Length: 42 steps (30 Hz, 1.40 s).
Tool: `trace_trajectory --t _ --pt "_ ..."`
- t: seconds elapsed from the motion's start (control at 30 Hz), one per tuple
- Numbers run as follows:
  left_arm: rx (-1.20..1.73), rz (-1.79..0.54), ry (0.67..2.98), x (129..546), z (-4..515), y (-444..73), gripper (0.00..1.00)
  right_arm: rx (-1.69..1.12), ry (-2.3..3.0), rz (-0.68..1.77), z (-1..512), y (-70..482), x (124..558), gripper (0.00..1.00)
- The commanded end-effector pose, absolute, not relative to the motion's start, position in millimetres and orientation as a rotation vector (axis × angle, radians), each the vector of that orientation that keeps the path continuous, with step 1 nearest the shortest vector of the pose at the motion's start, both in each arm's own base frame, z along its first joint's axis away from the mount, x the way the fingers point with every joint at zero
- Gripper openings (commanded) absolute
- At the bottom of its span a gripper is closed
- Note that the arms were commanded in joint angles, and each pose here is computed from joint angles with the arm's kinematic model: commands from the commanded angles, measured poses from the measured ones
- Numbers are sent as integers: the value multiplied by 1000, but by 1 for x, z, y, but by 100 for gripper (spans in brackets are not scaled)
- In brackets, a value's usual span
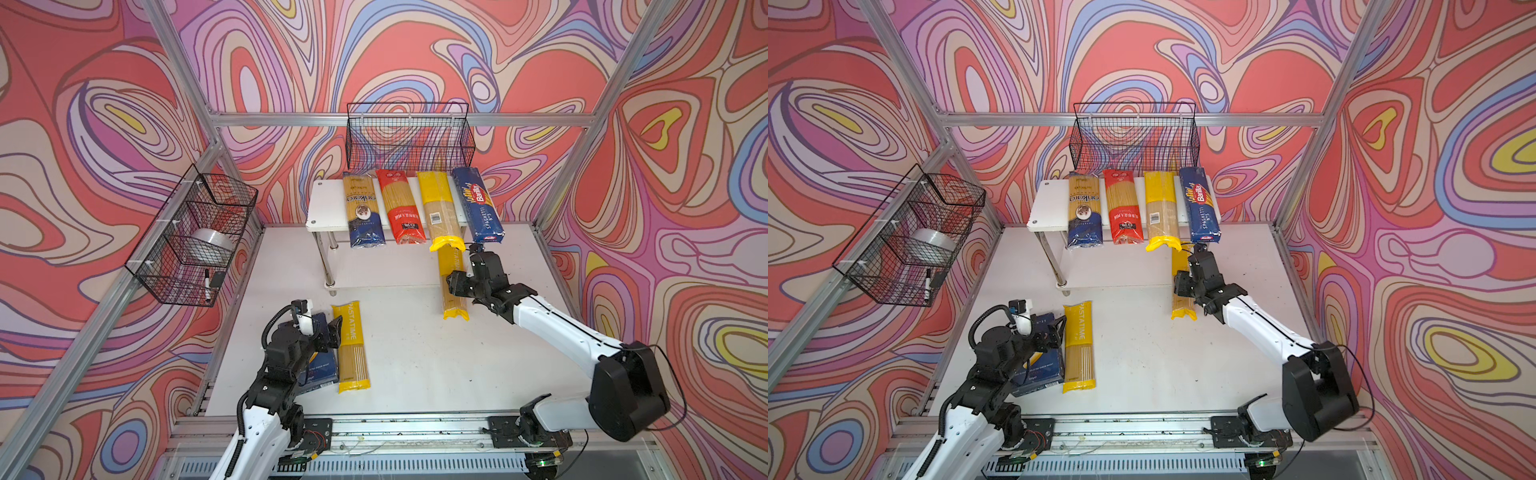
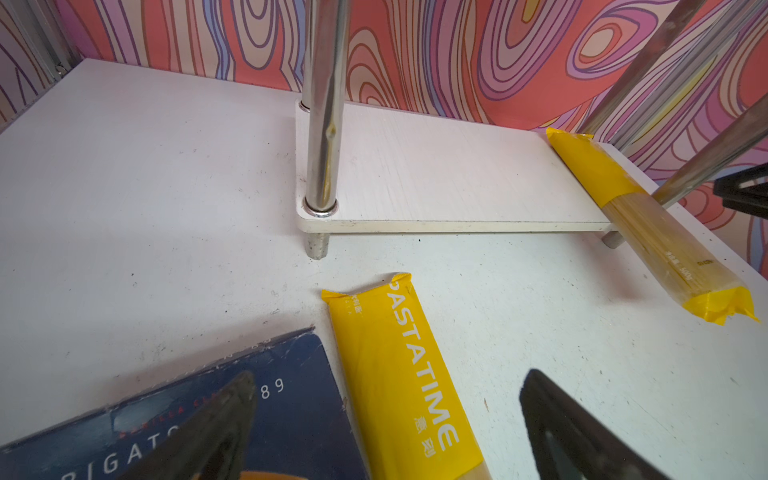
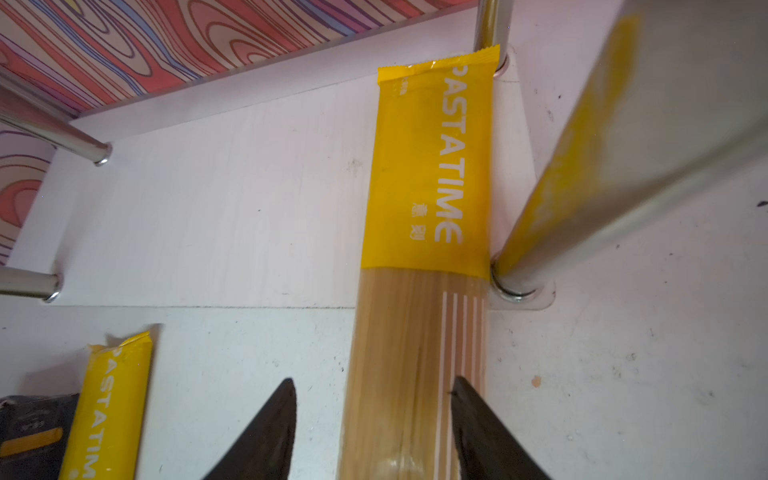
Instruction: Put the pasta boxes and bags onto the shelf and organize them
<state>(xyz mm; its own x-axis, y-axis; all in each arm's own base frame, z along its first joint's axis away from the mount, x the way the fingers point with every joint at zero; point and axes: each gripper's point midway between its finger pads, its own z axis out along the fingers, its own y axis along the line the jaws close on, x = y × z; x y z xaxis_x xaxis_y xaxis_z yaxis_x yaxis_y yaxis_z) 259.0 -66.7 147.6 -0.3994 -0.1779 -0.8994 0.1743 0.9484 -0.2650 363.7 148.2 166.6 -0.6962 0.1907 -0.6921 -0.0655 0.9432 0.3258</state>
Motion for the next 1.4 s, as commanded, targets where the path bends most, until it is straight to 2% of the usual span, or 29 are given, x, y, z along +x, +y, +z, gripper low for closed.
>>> trace_trajectory --t 0.0,0.23,0.53,0.77,1.37 --pt "4 -397 1913 260 160 -69 100 119 2317 525 170 147 333 60" --pt "1 -393 1909 259 160 -68 100 174 2328 661 164 140 281 61" --pt "1 -393 1908 259 160 -68 100 194 2413 843 125 157 255 62" --pt "-1 -393 1906 258 160 -68 100 228 2387 918 117 165 256 63" --pt "-9 -389 1901 258 161 -66 100 314 2268 977 114 175 291 64"
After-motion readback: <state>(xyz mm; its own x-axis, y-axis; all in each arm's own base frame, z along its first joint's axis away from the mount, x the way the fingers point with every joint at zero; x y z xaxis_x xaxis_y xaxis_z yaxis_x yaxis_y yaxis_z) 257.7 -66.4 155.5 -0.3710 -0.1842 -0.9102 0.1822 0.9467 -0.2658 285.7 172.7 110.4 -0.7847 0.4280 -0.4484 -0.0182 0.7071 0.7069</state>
